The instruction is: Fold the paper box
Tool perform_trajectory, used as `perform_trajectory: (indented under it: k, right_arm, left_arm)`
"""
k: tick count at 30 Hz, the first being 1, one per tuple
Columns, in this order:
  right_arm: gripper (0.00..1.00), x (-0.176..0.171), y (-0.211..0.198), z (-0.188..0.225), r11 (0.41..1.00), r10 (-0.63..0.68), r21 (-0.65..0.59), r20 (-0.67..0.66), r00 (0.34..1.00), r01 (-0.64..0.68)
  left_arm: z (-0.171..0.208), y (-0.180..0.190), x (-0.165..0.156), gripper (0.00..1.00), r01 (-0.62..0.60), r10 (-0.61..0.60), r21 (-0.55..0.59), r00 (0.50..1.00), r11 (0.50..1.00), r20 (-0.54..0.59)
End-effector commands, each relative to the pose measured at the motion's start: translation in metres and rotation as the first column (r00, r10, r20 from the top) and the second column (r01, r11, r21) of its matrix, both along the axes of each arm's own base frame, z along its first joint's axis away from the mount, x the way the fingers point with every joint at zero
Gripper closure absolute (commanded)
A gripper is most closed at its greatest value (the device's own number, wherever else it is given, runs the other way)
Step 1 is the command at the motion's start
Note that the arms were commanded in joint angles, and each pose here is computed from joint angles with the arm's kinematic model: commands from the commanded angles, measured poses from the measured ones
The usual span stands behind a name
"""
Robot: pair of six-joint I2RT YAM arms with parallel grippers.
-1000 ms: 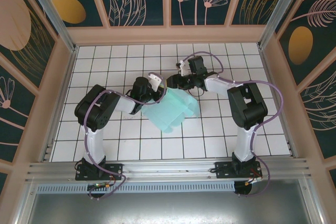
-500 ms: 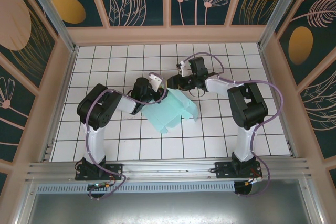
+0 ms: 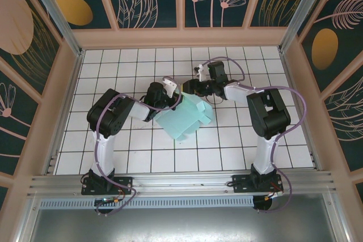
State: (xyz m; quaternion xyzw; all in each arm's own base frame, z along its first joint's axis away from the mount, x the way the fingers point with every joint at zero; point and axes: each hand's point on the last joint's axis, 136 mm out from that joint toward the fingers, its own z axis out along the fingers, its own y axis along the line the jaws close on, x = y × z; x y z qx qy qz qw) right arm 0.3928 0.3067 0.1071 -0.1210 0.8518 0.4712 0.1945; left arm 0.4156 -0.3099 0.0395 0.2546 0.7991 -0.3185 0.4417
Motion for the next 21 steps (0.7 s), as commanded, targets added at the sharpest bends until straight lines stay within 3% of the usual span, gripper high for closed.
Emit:
perform_trajectory:
  k: [1,3,4,6,11,16,21]
  right_arm:
    - [0.48,-0.018,0.001,-0.009,0.999,0.034,0.003,-0.067,0.997,-0.034]
    - [0.48,-0.018,0.002,-0.009,0.999,0.034,0.001,-0.068,0.997,-0.034]
    - [0.48,-0.018,0.001,-0.01,0.999,0.032,-0.003,-0.068,0.997,-0.032]
    - [0.48,-0.018,0.0,-0.013,0.999,0.028,-0.014,-0.069,0.997,-0.03]
    - [0.49,-0.016,-0.006,-0.022,0.998,0.011,-0.064,-0.073,0.997,-0.016]
    - [0.53,-0.017,-0.007,-0.028,0.997,0.01,-0.074,-0.086,0.996,-0.016]
    - [0.53,-0.018,-0.006,-0.031,0.998,0.012,-0.066,-0.096,0.995,-0.019]
  left_arm:
    - [-0.015,0.001,0.0,1.0,-0.02,0.021,0.014,0.998,1.0,-0.053]
    - [-0.013,0.0,-0.001,0.99,-0.014,0.015,0.006,0.998,1.0,-0.054]
    - [-0.01,0.0,-0.002,0.9,-0.011,0.011,-0.001,0.999,1.0,-0.05]
    - [-0.004,0.0,-0.003,0.81,-0.012,0.011,-0.018,0.999,1.0,-0.041]
    - [0.013,0.004,-0.004,0.78,-0.025,0.025,-0.029,1.0,0.999,0.004]
    - [0.021,0.01,-0.006,0.64,-0.044,0.045,-0.023,0.998,0.999,0.048]
    - [0.037,0.016,-0.006,0.61,-0.074,0.082,-0.08,0.991,0.994,0.109]
